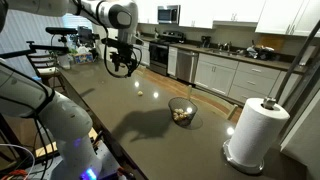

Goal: Put the packet on the counter in the basket

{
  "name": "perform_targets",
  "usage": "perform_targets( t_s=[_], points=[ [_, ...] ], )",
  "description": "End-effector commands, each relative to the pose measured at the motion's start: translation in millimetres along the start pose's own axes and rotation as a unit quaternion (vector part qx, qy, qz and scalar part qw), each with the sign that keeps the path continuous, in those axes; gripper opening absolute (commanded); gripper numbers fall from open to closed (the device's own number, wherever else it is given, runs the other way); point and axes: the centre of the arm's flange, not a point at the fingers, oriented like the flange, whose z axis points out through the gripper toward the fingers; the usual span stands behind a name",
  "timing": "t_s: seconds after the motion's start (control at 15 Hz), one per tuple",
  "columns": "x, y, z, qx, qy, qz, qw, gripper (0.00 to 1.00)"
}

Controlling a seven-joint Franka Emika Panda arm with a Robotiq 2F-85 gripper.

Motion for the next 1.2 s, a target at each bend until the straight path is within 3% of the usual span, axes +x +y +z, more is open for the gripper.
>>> perform_targets(
  t_s=[0.0,0.67,1.13],
  points=[
    [0,0,0,0.000,0.000,0.000,1.0000,1.00],
    [0,0,0,0.000,0.000,0.000,1.0000,1.00],
    [37,12,-2,-0.002,0.002,-0.017,0.9998,1.00]
  ],
)
